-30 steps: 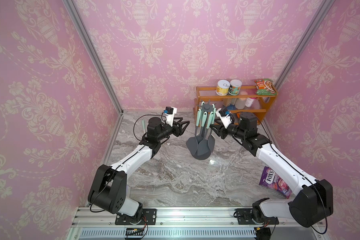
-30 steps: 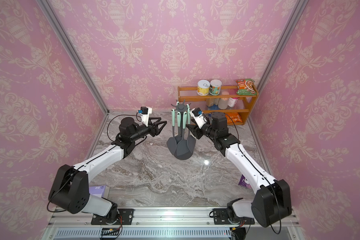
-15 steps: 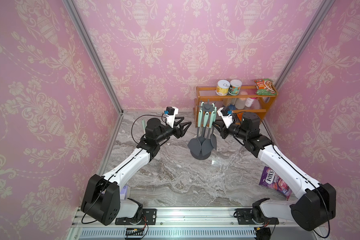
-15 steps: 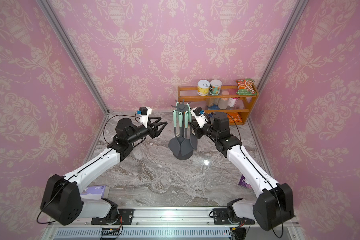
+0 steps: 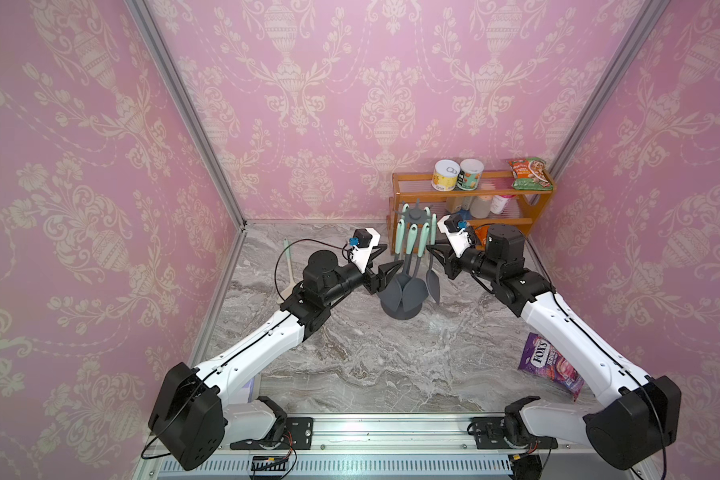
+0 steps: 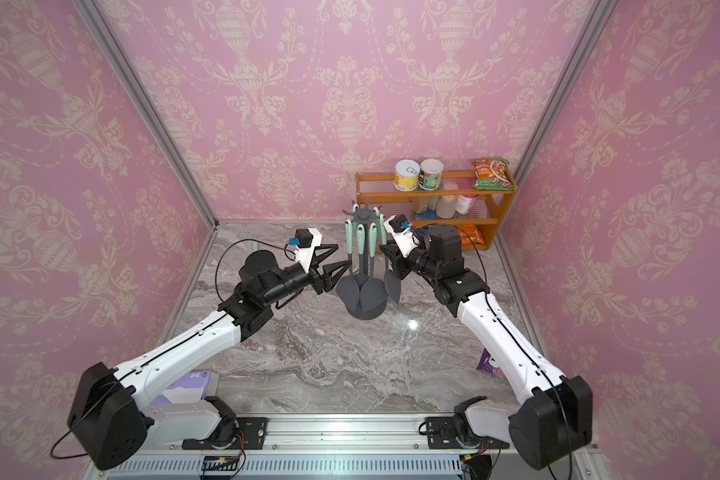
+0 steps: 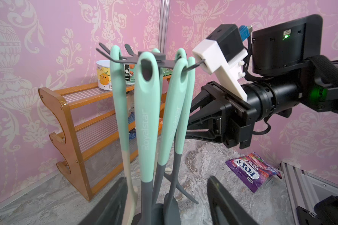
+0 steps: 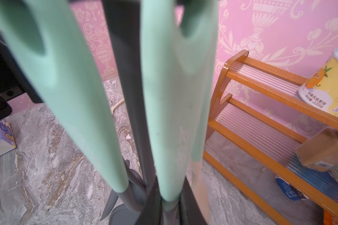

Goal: Take the spatula off the kitchen utensil rack
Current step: Take off the spatula from the rack.

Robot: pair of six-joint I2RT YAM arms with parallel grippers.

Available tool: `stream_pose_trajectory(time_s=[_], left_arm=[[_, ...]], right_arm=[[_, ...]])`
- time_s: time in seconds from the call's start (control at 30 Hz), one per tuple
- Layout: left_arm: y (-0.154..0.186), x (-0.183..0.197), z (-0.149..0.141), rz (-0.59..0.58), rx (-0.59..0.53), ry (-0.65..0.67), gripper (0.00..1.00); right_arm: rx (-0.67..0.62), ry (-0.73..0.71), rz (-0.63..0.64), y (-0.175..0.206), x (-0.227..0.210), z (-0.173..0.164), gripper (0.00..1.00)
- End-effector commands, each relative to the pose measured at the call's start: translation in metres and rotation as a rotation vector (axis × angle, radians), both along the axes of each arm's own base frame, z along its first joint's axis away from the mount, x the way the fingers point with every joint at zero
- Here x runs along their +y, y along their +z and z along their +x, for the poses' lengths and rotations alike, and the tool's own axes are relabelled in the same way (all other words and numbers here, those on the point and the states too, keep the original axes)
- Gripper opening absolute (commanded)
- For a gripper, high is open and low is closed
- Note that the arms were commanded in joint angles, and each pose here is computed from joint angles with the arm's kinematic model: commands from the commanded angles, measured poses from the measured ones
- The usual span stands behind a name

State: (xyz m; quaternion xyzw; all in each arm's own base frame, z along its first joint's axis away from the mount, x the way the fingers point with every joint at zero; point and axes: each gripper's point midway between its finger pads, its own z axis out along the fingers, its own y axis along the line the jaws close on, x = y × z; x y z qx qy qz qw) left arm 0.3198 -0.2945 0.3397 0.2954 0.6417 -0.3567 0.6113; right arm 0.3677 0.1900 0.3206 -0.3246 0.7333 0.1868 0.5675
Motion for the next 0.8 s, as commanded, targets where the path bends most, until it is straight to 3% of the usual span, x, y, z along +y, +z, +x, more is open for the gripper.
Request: stream_pose_trajectory(time_s=[0.0, 0.4, 0.77], left_arm=[[-0.003, 0.000, 0.013, 0.044, -0.033, 0.074, 0.67], [0.001, -0.009, 0.024, 0.039, -0.055, 0.086, 0.67], [0.000, -0.007, 0.032, 0.053, -0.062, 0.123, 0.66]], right_arm=[[-0.117, -0.018, -0.003, 0.049, -0.010, -0.009, 0.00], [-0.109, -0.088, -0.089, 0.043, -0.024, -0.005, 0.00], [-0.148, -0.105, -0.077, 0.050, -0.034, -0.017, 0.02]])
